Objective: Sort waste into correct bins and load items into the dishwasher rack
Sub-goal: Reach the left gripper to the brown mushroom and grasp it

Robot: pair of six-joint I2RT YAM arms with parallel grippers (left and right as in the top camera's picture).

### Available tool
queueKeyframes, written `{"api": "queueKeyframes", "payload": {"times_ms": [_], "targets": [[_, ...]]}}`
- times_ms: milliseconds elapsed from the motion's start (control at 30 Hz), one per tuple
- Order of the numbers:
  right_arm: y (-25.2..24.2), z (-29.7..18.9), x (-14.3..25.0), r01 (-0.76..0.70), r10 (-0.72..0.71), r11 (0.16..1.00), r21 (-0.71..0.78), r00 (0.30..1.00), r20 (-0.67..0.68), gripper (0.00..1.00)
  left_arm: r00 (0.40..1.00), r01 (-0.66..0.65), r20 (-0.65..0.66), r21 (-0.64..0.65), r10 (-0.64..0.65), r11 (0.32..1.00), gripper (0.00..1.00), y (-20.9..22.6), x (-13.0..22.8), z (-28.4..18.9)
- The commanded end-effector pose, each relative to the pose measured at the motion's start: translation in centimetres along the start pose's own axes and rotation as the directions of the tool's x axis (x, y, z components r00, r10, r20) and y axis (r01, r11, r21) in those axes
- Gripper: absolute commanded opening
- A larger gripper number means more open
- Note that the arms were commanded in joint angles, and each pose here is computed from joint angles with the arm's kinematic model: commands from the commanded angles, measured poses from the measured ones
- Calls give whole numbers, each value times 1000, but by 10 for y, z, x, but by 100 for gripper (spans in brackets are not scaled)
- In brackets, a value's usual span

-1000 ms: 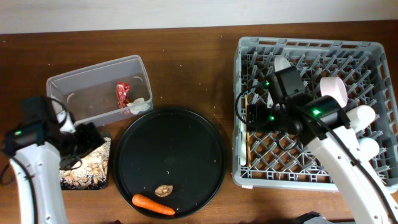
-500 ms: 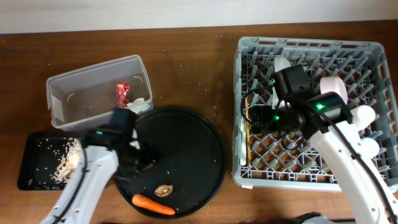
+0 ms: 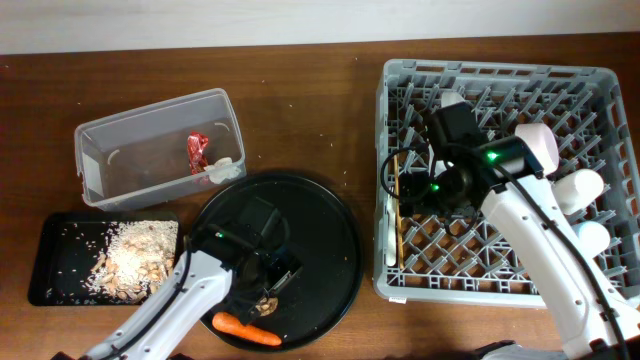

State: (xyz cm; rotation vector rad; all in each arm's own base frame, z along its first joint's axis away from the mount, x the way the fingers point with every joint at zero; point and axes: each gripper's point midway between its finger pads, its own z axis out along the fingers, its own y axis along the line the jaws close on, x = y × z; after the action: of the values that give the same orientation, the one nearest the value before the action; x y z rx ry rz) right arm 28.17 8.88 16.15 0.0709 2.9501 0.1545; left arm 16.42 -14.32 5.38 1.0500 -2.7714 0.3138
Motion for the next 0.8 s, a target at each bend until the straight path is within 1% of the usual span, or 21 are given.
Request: {"api": "queueKeyframes", "payload": {"times_ms": [0, 67, 133, 367, 567, 700, 767], "targets": [[-3, 3, 2, 7, -7, 1000, 8, 1000, -12, 87, 962, 270, 63, -31, -267, 962, 99, 14, -5, 7], [-4, 3, 2, 8, -7, 1000, 8, 1000, -13, 87, 926, 376, 67, -49, -372, 925, 99, 23, -4, 14], [-4, 3, 2, 16, -16, 1000, 8, 1000, -14, 87, 899, 436, 73, -66, -431, 898, 99, 31, -3, 19], [-4, 3, 2, 22, -22, 1000, 8, 1000, -14, 87, 890, 434, 170, -41, -422, 900, 99, 36, -20, 21], [-4, 3, 4, 22, -21, 1000, 11, 999, -23, 87, 892, 420, 172, 18, -417, 907, 99, 32, -28, 36], [-4, 3, 5, 21, -21, 1000, 11, 999, -24, 86, 892, 421, 176, 17, -417, 907, 94, 36, -28, 41], [-5, 3, 5, 22, -21, 1000, 12, 999, -25, 87, 891, 422, 180, 11, -417, 906, 89, 39, -28, 43]]}}
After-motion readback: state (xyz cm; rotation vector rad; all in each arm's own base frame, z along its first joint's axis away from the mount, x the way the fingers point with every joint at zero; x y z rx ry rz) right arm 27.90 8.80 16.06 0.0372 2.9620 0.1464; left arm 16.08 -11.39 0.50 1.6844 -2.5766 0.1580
